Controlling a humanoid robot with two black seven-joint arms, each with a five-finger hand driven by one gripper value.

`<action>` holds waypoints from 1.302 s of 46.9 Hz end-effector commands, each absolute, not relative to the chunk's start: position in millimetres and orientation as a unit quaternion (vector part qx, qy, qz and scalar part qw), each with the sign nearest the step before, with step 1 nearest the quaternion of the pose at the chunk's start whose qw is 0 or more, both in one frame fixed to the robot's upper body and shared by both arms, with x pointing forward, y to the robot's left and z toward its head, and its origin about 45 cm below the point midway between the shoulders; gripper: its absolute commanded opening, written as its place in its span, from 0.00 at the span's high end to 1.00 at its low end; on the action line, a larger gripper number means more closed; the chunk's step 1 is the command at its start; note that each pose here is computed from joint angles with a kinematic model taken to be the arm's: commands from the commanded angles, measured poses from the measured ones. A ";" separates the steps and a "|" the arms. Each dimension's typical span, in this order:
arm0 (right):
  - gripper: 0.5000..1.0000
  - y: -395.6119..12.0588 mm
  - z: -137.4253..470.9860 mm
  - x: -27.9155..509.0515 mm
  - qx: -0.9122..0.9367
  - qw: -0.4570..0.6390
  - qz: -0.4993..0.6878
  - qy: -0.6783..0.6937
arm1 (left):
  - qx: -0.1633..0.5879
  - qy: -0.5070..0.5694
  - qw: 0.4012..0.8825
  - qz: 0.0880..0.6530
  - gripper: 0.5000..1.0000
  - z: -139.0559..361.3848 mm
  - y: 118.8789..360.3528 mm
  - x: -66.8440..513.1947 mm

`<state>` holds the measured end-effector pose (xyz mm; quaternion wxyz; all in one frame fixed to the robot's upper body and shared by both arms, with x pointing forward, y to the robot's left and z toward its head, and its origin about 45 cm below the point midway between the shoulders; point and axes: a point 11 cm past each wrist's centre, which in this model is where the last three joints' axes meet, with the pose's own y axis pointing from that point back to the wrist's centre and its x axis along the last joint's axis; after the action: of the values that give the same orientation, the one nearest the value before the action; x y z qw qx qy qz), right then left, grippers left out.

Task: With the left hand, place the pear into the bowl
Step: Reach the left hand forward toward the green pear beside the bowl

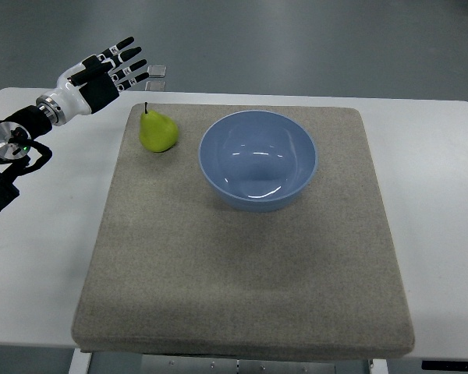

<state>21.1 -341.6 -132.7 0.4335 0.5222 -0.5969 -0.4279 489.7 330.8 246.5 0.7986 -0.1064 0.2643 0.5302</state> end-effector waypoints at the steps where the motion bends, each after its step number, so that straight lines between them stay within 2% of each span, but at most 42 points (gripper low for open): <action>1: 0.15 -341.5 -132.7 21.1 0.522 0.433 -0.428 -0.597 | -0.105 0.264 0.798 0.531 0.01 246.3 330.7 489.7; 19: 0.15 -341.5 -132.7 21.1 0.522 0.433 -0.428 -0.597 | -0.117 0.260 0.792 0.540 0.01 248.3 338.1 490.4; 27: 0.15 -341.5 -132.7 21.1 0.522 0.433 -0.428 -0.597 | -0.097 0.251 0.795 0.543 0.01 246.4 341.2 489.1; 36: 0.15 -341.5 -132.7 21.1 0.522 0.433 -0.428 -0.597 | 0.027 0.156 0.835 0.527 0.01 252.6 343.3 487.4; 44: 0.15 -341.5 -132.7 21.1 0.522 0.433 -0.428 -0.597 | 0.117 0.037 0.867 0.483 0.01 268.9 329.9 489.0; 53: 0.15 -341.5 -132.7 21.1 0.522 0.433 -0.428 -0.597 | 0.220 -0.084 0.875 0.424 0.01 285.1 315.1 490.8; 61: 0.15 -341.5 -132.7 21.1 0.522 0.433 -0.428 -0.597 | 0.298 -0.184 0.861 0.368 0.01 297.6 309.5 490.4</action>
<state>21.0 -341.5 -132.7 0.4336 0.5223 -0.5968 -0.4278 491.1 311.5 294.8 0.8664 0.2740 -0.1520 0.3888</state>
